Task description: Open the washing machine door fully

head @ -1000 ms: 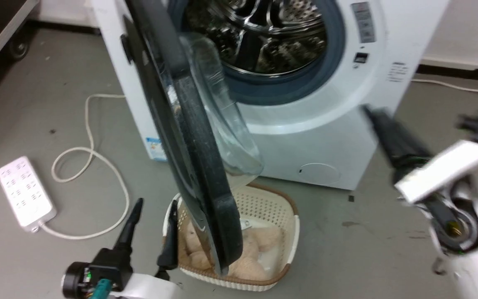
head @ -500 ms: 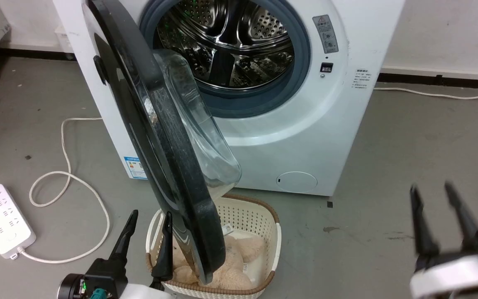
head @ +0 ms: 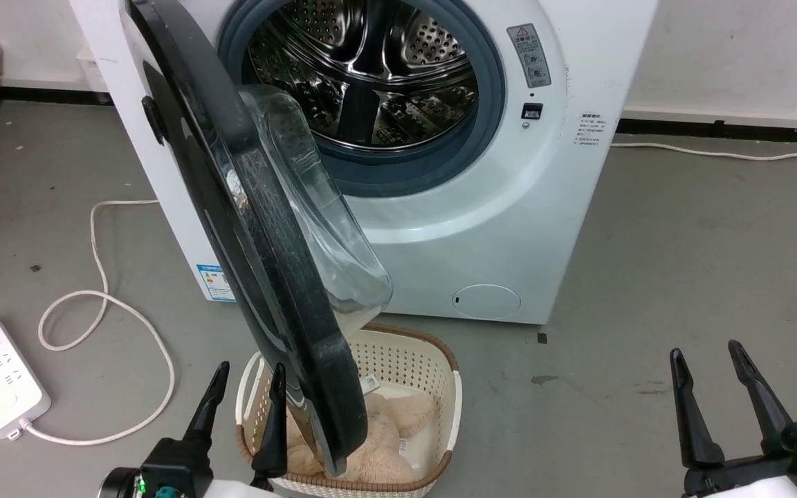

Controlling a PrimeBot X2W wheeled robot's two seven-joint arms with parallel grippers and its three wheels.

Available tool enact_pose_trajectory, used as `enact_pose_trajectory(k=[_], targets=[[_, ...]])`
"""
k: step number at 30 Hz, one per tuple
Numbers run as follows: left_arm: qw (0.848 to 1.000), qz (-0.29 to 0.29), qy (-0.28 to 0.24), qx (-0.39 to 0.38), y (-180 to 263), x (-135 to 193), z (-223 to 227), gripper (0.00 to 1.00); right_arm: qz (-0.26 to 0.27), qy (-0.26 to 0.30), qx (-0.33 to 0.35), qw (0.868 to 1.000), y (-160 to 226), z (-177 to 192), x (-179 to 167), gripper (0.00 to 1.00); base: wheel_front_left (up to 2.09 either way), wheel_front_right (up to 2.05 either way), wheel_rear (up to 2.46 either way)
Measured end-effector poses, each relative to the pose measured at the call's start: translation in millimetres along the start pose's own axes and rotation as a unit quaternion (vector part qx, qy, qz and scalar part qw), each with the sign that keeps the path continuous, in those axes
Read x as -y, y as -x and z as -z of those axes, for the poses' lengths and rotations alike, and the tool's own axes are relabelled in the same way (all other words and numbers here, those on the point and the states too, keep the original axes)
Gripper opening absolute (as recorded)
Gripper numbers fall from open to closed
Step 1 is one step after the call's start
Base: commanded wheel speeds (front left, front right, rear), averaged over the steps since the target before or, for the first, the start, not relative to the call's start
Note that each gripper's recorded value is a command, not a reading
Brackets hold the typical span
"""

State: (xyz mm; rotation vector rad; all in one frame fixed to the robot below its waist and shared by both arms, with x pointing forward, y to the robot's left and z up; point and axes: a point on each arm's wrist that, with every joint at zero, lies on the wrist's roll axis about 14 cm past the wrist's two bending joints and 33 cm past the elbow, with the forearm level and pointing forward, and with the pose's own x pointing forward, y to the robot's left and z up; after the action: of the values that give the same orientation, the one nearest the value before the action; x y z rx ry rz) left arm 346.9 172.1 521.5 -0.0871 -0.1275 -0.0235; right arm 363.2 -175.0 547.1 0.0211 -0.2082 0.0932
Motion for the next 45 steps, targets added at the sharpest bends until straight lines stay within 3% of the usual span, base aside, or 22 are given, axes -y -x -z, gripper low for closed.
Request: enact_pose_trajectory(k=[5,6,7,8,14,15,18,24,25,29,34,38,43,44,45], targets=[[1.0,0.0,0.0,-0.002,0.3,-0.1,1.1,1.0,0.002,0.0,0.002,1.0,0.8,-1.4,1.4,1.0,0.0,0.0,0.0],[1.0,0.0,0.001,-0.003,0.4,0.1,2.1,0.59,0.003,-0.001,0.002,1.0,0.8,-1.4,1.5,1.0,0.0,0.0,0.0],[1.0,0.0,0.001,-0.005,0.7,0.2,3.2,0.59,0.003,-0.001,0.002,1.0,0.9,-1.4,1.7,1.0,0.0,0.0,0.0],[1.0,0.0,0.001,-0.006,0.9,0.1,3.6,0.0,0.003,-0.003,0.002,1.0,0.9,-1.5,1.6,1.0,0.0,0.0,0.0],[0.999,-0.013,-0.004,0.039,-2.8,-7.7,-25.0,0.0,-0.001,-0.007,0.003,1.0,0.5,-2.0,-1.6,1.0,0.0,0.0,0.0],[0.996,-0.033,-0.007,0.088,-3.3,-20.7,-56.5,0.0,-0.003,-0.007,0.006,1.0,0.8,-4.0,-2.7,1.0,0.0,0.0,0.0],[0.989,-0.041,-0.01,0.142,-2.5,-26.0,-91.6,0.0,-0.004,-0.008,0.009,1.0,0.9,-5.6,-3.5,1.0,0.0,0.0,0.0],[0.957,-0.034,-0.021,0.286,4.5,-19.7,-183.4,0.0,-0.004,-0.01,0.013,1.0,1.5,-8.8,-4.3,1.0,0.0,0.0,0.0],[0.944,-0.02,-0.024,0.329,11.1,-8.2,-210.0,0.0,-0.005,-0.01,0.015,1.0,2.5,-10.3,-5.0,1.0,0.0,0.0,0.0],[0.939,0.015,-0.015,0.343,14.7,14.6,-218.8,0.0,-0.004,-0.01,0.017,1.0,4.2,-11.4,-4.8,1.0,0.0,0.0,0.0],[0.949,0.075,0.001,0.308,9.5,53.5,-206.3,0.0,-0.002,-0.01,0.014,1.0,5.2,-10.2,-3.5,1.0,0.0,0.0,0.0],[0.962,0.121,0.016,0.243,4.6,83.7,-170.5,0.0,-0.001,-0.01,0.011,1.0,5.2,-8.2,-2.5,1.0,0.0,0.0,0.0],[0.979,0.165,0.036,0.113,4.4,114.8,-100.2,0.0,0.0,-0.011,0.006,1.0,4.4,-4.4,-1.7,1.0,0.0,0.0,0.0],[0.985,0.162,0.05,0.037,3.6,116.8,-58.9,0.0,0.001,-0.013,0.002,1.0,3.8,-1.8,-1.8,1.0,0.0,0.0,0.0],[0.986,0.159,0.05,0.014,3.4,115.6,-46.4,0.0,0.001,-0.015,0.001,1.0,3.7,-0.8,-1.8,1.0,0.0,0.0,0.0]])
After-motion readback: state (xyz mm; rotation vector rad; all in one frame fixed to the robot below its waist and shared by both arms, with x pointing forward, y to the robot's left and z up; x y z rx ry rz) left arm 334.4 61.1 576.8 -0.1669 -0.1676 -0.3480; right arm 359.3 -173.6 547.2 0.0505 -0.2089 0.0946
